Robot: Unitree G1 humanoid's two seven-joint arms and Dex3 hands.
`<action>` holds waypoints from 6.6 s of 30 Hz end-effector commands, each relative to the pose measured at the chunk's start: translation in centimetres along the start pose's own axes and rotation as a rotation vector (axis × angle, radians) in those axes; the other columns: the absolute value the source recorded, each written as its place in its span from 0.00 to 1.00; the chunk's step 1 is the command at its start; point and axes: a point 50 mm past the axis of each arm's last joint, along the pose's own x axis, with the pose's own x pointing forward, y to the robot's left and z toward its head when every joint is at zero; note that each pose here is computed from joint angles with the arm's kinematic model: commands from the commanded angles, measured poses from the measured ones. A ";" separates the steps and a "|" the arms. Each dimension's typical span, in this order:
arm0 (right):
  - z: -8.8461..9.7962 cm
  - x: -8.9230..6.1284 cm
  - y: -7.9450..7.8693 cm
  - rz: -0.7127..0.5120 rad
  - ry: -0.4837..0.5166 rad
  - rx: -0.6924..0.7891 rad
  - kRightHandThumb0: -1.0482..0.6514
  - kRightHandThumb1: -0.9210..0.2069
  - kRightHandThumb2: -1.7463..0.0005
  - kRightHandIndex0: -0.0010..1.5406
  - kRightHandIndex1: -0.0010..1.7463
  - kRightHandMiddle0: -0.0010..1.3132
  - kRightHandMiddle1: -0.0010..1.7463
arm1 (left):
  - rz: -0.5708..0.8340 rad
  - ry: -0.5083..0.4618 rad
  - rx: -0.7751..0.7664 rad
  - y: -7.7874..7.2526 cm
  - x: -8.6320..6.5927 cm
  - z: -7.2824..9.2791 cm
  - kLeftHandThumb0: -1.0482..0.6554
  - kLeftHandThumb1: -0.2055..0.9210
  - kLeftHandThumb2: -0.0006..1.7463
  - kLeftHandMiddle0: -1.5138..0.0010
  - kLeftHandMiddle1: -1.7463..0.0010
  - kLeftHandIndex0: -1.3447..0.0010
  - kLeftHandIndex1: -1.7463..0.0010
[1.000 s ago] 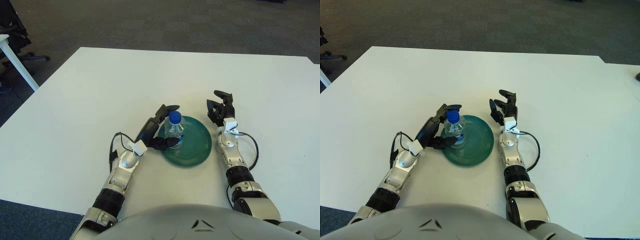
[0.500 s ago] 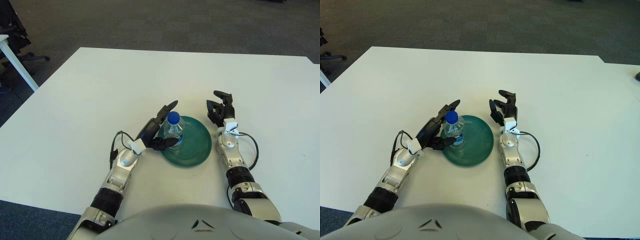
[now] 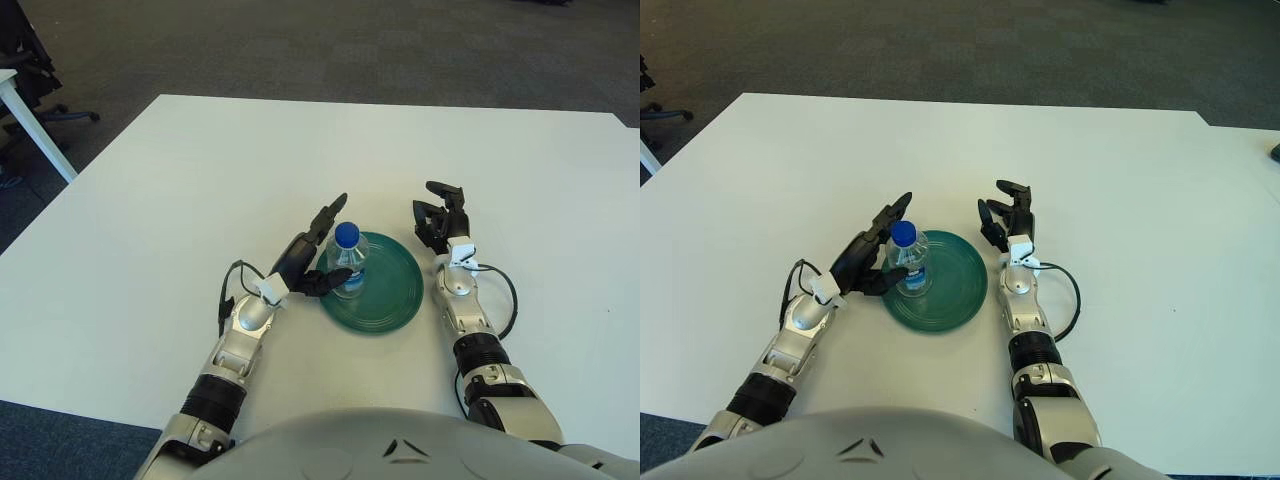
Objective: Put the bottle into the plate.
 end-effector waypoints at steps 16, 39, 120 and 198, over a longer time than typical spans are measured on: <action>-1.4 -0.6 -0.7 -0.006 0.074 0.016 0.34 0.00 0.72 0.33 0.38 0.08 0.66 | 0.414 -0.046 -0.285 3.4 0.1 -3.5 0.01 1.00 0.45 0.76 0.97 0.81 0.50; -1.3 -0.8 -1.7 -0.007 0.072 0.109 0.38 0.07 0.70 0.30 0.40 0.09 0.66 | 0.633 0.216 -0.153 3.4 0.1 -5.8 0.25 1.00 0.51 0.58 0.94 0.82 0.50; 7.5 6.3 -7.2 0.055 -0.301 -0.550 0.22 0.00 0.76 0.30 0.09 0.00 0.47 | 0.642 0.317 -0.331 2.0 -0.4 -7.5 0.21 1.00 0.44 0.50 0.91 0.68 0.46; 11.1 13.4 2.1 0.385 -0.160 -1.095 0.12 0.00 0.77 0.26 0.00 0.00 0.42 | 0.621 0.208 -0.415 -1.4 -0.2 -6.2 0.25 1.00 0.40 0.56 0.74 0.64 0.45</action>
